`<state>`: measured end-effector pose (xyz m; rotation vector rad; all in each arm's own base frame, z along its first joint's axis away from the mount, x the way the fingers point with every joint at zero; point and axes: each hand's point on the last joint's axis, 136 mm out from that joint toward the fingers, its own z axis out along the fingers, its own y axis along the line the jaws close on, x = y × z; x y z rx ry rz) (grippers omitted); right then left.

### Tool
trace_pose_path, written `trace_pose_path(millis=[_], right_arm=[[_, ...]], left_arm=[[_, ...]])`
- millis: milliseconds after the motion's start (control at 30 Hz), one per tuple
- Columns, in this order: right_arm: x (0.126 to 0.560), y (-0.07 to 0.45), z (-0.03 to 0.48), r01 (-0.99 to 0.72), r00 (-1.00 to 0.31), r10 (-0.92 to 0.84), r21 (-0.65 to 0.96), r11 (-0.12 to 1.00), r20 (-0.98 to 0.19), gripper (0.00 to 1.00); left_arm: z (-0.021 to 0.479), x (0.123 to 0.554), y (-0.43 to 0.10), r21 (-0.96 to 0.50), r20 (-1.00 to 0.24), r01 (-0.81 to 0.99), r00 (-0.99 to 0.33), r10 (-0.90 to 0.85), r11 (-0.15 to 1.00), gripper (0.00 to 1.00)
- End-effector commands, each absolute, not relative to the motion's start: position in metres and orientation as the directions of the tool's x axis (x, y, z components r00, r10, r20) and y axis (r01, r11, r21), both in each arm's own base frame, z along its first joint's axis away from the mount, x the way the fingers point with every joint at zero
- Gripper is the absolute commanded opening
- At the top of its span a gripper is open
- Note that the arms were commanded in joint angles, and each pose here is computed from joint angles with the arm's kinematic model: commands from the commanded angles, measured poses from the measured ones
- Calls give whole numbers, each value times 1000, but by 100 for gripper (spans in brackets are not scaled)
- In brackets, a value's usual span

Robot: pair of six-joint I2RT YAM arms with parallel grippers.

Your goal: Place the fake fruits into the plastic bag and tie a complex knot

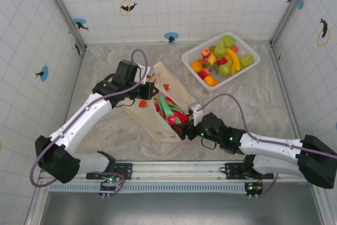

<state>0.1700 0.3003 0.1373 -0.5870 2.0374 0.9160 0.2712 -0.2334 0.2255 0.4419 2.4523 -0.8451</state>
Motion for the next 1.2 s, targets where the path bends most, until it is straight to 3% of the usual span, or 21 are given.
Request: trace_pose_path(millis=[0,700,1167], right_arm=[[185,302,162,-634,-535,6,406,658,-845,67],[253,337,175,-487,-643,72,481,729,-762,68],[264,389,159,-449,-723,103,579,681,-683,71]], left_arm=[[239,269,-234,-500,-570,457,-813,118,736,0],[244,266,-243,-558,-563,459,-821,90,692,0],[223,280,-224,-526,-546,329,-838,-15,784,0]])
